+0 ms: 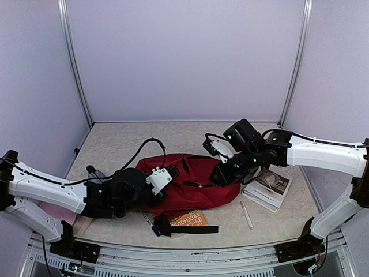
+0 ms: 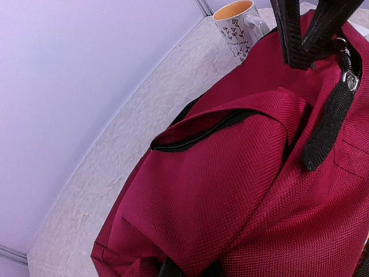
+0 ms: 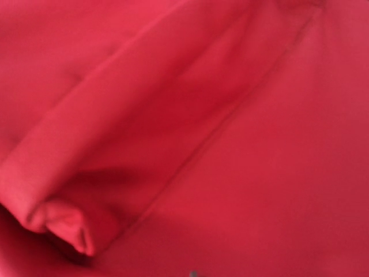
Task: Pack the student bag
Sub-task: Unzip the largest pocket of the student bag, then hold the largest pocket of the student bag.
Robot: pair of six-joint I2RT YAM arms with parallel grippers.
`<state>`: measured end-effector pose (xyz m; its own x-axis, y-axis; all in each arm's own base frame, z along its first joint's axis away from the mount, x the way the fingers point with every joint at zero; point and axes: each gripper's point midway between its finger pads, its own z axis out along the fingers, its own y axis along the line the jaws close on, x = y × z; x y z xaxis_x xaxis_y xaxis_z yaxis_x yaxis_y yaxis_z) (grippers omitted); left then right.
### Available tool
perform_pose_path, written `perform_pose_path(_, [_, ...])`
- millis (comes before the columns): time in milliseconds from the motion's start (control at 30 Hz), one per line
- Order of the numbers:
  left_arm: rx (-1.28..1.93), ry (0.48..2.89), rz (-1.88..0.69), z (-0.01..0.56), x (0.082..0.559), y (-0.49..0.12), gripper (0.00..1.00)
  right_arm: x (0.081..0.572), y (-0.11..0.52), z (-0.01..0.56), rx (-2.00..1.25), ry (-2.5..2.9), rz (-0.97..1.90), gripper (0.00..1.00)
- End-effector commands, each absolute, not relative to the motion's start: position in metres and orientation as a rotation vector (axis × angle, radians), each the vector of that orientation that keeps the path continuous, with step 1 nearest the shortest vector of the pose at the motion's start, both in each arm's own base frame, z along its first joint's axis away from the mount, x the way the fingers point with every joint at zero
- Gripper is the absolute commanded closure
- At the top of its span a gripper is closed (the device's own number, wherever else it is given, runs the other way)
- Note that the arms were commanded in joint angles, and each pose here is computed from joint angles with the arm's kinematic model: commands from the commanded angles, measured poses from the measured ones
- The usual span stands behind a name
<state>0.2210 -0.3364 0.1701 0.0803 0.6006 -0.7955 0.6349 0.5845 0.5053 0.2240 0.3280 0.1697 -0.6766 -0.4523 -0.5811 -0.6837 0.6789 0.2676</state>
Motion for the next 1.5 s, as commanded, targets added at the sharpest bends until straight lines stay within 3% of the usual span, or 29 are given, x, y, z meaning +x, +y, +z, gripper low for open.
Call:
perform_pose_path(0, [0.971,1.581,-0.135,0.186,0.216,-0.334,1.00,0.250,0.297,0.199,-0.701,2.357,0.545,1.00])
perform_pose_path(267, [0.904,1.609,-0.217,0.189,0.214,-0.314,1.00,0.281,0.256,0.230,-0.522,2.231,0.528,1.00])
perform_pose_path(500, [1.099,1.536,-0.454,0.188,0.177,-0.331,1.00,0.290,0.297,0.288,-0.667,1.978,0.745,1.00])
perform_pose_path(533, [1.137,1.501,-0.527,0.194,0.165,-0.336,0.94,0.291,0.305,0.297,-0.693,1.940,0.776,1.00])
perform_pose_path(600, [1.151,1.424,-0.679,0.218,0.148,-0.341,0.57,0.290,0.318,0.318,-0.739,1.850,0.841,1.00])
perform_pose_path(633, [1.137,1.382,-0.749,0.234,0.143,-0.340,0.47,0.288,0.324,0.329,-0.759,1.804,0.873,1.00])
perform_pose_path(767, [1.079,1.270,-0.889,0.288,0.137,-0.334,0.31,0.278,0.347,0.355,-0.839,1.673,0.974,1.00])
perform_pose_path(867, [1.032,1.316,-0.897,0.302,0.153,-0.344,0.30,0.270,0.360,0.365,-0.877,1.618,1.028,1.00])
perform_pose_path(1000, [0.847,1.482,-0.948,0.301,0.207,-0.353,0.51,0.256,0.372,0.383,-0.918,1.512,1.108,1.00])
perform_pose_path(1067, [0.830,1.496,-0.961,0.300,0.223,-0.360,0.55,0.251,0.376,0.393,-0.944,1.452,1.141,1.00])
perform_pose_path(1300, [0.868,1.532,-0.972,0.302,0.258,-0.388,0.50,0.252,0.389,0.406,-1.013,1.371,1.148,1.00])
perform_pose_path(1467, [0.936,1.519,-1.020,0.295,0.254,-0.402,0.35,0.258,0.393,0.404,-1.010,1.374,1.138,1.00])
